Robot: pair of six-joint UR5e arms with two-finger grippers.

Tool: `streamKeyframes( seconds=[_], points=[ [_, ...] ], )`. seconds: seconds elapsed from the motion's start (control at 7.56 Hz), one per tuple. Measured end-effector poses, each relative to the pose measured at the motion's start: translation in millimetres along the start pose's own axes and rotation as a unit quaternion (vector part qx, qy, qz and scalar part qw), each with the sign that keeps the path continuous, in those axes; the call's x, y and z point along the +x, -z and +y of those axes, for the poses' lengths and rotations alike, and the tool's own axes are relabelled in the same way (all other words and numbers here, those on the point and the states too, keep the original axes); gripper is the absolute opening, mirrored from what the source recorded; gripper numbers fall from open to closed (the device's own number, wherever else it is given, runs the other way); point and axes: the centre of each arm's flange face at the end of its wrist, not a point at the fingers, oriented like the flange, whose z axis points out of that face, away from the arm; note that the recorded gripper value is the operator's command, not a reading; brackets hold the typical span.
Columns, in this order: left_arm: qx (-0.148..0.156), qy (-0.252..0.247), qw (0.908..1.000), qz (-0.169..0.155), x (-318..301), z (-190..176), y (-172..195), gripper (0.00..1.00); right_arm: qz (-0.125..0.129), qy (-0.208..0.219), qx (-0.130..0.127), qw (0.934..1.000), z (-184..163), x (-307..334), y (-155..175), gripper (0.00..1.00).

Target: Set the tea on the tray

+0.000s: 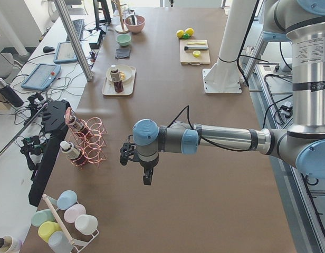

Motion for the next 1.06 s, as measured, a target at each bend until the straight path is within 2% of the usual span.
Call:
streamKeyframes(
  seconds=[0.4,1.06],
  points=[
    [-0.002,0.003,1.0,0.0,-1,1,-1,0.99,-0.008,-0.014,0.015,0.9998,8,10,10,1.0],
    [-0.008,0.01,0.9999,0.0,-7,5,-6,0.99,0.004,-0.014,0.031,0.9994,5,11,26,1.0]
  ],
)
